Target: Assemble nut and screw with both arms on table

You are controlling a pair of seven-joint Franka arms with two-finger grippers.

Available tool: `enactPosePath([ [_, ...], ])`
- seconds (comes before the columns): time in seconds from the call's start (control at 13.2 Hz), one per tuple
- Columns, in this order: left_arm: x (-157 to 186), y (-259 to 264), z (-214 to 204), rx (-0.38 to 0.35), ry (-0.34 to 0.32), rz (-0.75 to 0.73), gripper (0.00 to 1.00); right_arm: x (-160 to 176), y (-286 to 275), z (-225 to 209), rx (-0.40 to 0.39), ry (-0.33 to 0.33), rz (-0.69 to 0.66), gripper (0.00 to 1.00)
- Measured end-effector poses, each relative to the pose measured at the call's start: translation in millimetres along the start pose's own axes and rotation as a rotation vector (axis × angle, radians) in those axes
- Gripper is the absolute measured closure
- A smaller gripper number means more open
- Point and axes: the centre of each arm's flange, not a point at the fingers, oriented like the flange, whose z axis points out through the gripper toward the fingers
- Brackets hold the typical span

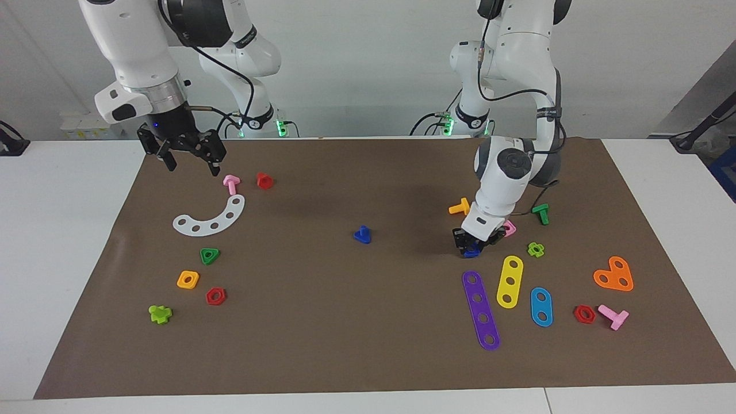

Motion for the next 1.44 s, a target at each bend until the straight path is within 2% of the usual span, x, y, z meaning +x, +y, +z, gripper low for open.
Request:
enactPosePath([
  [0.23, -1.2, 66.9, -24.9, -0.078, 0.009, 0.021, 0.54, -6.6, 0.1, -1.3, -0.008, -0.035, -0.033, 0.0],
  [0.53, -36.2, 191.0, -50.8, -0.128, 0.002, 0.0, 0.54, -6.9, -0.9, -4.6, -0.007, -0.033, -0.063, 0.0],
  [0.68, -60.5, 235.6, -44.7, -0.136, -0.015, 0.008, 0.54, -7.1, -1.1, -4.4, -0.008, -0.034, -0.063, 0.0],
  [0.98, -83.8, 265.1, -22.1, -0.131, -0.055, 0.036, 0.54, -7.8, -0.9, -2.5, -0.009, -0.042, -0.063, 0.0],
  [1.44, -88.8, 262.5, -6.8, -0.114, -0.071, 0.036, 0.54, -8.9, -0.6, 1.7, -0.012, -0.053, -0.063, 0.0],
])
